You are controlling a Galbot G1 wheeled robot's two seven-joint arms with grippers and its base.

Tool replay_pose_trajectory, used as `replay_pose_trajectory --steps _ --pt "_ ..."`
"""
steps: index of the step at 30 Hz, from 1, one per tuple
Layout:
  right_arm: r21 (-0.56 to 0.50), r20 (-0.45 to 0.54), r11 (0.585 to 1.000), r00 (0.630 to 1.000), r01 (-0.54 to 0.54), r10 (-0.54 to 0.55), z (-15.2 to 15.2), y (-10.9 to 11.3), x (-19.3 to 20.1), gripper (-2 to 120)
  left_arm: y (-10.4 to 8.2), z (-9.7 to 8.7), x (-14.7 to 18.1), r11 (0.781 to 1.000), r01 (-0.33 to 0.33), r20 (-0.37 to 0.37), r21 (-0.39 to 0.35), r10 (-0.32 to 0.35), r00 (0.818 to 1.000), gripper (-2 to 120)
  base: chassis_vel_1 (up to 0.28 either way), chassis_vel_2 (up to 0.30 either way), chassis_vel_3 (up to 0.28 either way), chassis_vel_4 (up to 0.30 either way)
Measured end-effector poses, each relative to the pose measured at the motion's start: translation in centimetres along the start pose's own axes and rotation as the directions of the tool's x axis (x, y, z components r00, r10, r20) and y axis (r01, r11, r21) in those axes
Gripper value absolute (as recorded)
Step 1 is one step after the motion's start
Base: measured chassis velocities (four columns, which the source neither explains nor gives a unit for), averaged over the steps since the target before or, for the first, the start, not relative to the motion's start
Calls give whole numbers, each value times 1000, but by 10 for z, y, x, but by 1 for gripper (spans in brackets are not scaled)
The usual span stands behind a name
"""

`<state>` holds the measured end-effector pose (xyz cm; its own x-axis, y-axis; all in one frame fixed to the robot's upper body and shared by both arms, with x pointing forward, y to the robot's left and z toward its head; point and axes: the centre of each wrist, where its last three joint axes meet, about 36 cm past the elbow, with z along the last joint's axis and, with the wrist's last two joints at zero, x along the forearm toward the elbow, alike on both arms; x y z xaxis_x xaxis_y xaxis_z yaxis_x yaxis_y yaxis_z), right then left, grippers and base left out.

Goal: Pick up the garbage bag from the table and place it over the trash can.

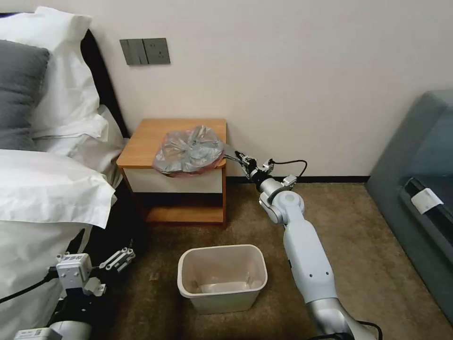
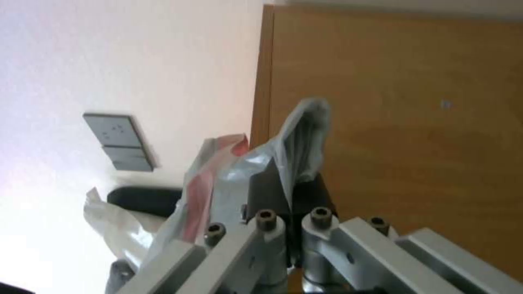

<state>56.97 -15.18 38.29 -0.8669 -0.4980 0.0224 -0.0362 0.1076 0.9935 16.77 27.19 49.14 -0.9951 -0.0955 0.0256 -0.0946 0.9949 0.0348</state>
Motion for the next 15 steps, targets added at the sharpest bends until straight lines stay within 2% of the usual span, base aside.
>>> replay_pose_trajectory --steps 5,7,8,15 --pt "-6 -10 1000 1000 16 -16 11 11 11 0 0 -1 -2 1000 -1 11 0 1 1000 100 0 0 0 0" --pt "-13 -24 999 999 46 -46 22 29 23 0 -1 -1 -4 1000 -4 21 3 4 1000 100 0 0 0 0" --pt "-13 -24 999 999 46 -46 22 29 23 0 -1 -1 -4 1000 -4 21 3 4 1000 100 0 0 0 0" --pt "24 -50 998 997 61 -60 39 54 75 0 -3 -3 -11 1000 -20 53 4 19 998 100 0 0 0 0"
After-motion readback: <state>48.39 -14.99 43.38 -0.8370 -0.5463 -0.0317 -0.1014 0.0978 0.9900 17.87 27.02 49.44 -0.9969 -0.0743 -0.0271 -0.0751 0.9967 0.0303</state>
